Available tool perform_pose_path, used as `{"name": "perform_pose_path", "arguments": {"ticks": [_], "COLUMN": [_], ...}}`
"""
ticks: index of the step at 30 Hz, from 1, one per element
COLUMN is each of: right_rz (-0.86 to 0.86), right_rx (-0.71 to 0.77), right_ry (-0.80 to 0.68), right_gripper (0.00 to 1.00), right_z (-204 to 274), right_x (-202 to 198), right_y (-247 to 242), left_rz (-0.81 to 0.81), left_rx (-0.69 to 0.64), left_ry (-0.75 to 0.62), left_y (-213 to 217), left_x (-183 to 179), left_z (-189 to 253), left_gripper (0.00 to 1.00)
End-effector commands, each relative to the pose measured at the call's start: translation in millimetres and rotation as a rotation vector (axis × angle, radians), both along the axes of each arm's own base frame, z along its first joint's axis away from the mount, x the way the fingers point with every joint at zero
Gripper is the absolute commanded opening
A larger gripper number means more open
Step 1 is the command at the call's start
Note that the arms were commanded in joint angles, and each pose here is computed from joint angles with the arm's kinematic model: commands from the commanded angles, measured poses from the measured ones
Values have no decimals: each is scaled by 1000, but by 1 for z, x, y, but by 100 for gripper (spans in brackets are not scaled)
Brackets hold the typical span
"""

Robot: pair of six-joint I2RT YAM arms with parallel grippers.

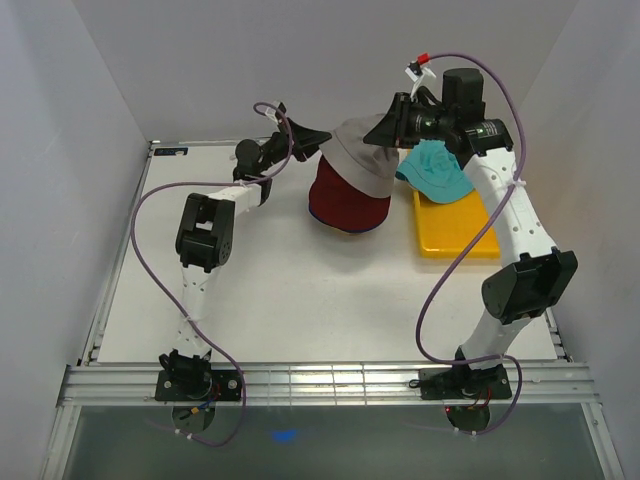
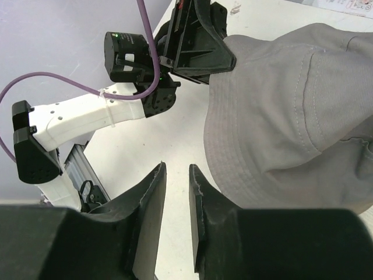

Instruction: Stack the hats

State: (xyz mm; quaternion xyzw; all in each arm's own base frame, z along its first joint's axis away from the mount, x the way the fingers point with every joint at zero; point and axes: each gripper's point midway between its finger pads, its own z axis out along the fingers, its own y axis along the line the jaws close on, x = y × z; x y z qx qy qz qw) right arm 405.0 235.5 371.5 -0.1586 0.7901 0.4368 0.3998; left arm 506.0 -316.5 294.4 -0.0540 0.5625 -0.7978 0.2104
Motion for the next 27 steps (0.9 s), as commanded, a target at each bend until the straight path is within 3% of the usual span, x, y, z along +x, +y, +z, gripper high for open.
{"name": "perform_pose_path", "arguments": {"ticks": [1, 9, 16, 27], "right_rz": [14, -54, -120, -222], "right_rx": [-25, -88, -115, -115], "right_ry": [-36, -13, -7, 85], "right_gripper": [29, 32, 45, 48], "right_z": [-3, -22, -24, -57], "right_x": [-3, -1, 1, 1], "right_y": [9, 1, -9, -45], "left_rz": [-6, -21, -17, -38], "left_rx": [-47, -88, -86, -53], "left_ry": [-147, -191, -200, -225], "left_y": [17, 34, 45, 48], "left_x": [-25, -39, -59, -81], "left_z": [42, 34, 21, 7], "left_gripper": [0, 0, 0, 0]}}
